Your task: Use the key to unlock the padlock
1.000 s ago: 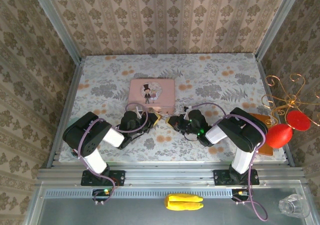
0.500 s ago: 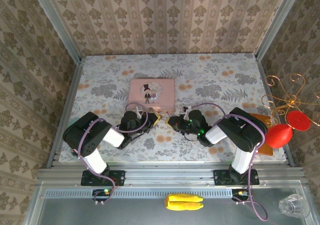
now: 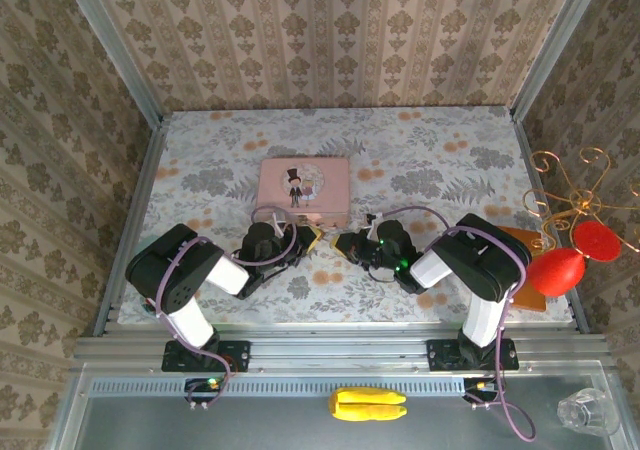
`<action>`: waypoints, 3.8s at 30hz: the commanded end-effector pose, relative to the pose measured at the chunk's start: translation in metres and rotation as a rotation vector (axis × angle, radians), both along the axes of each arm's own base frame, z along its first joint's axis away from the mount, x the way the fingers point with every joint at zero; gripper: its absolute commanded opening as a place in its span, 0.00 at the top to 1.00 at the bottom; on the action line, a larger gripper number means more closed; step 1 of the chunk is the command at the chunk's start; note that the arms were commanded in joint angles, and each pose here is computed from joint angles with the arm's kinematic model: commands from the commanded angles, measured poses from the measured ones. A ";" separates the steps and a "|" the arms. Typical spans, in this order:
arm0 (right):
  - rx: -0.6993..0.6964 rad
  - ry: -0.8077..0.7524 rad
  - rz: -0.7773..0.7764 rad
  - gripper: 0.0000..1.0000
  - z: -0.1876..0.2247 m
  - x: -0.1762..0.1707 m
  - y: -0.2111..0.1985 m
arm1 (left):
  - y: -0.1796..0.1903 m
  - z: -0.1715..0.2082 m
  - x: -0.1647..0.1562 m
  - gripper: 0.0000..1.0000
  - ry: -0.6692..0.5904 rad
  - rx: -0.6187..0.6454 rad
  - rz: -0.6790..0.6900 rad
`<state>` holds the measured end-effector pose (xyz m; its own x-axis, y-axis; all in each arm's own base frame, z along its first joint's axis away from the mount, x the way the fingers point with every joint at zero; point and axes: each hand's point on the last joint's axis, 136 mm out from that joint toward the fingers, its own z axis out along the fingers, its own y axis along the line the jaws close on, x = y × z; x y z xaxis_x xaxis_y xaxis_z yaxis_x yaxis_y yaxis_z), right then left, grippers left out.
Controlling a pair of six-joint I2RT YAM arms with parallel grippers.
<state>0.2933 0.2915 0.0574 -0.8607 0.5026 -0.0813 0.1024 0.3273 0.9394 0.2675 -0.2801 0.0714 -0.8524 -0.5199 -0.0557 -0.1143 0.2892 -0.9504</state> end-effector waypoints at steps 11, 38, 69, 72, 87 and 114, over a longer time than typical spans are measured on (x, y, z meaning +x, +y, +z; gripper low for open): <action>0.085 0.029 0.000 1.00 -0.001 0.001 0.002 | -0.013 0.036 -0.003 1.00 -0.118 -0.091 -0.038; 0.134 0.033 -0.021 1.00 0.010 0.003 -0.002 | -0.018 0.038 -0.001 1.00 -0.124 -0.095 -0.045; 0.132 0.023 -0.030 1.00 0.012 0.003 -0.003 | -0.020 0.039 -0.001 1.00 -0.126 -0.100 -0.052; 0.131 0.024 -0.028 1.00 0.013 0.004 -0.002 | -0.019 0.038 -0.002 1.00 -0.125 -0.097 -0.050; 0.116 0.044 -0.031 1.00 0.009 0.006 -0.001 | -0.020 0.038 -0.003 1.00 -0.123 -0.099 -0.053; 0.178 0.029 -0.029 1.00 0.026 0.014 0.005 | -0.021 0.040 -0.005 1.00 -0.125 -0.105 -0.060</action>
<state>0.2947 0.2888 0.0604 -0.8459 0.5308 0.0519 0.1884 0.2063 0.9602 0.2649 -0.2836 0.0724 -0.8485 -0.5247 -0.0693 -0.0997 0.2870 -0.9527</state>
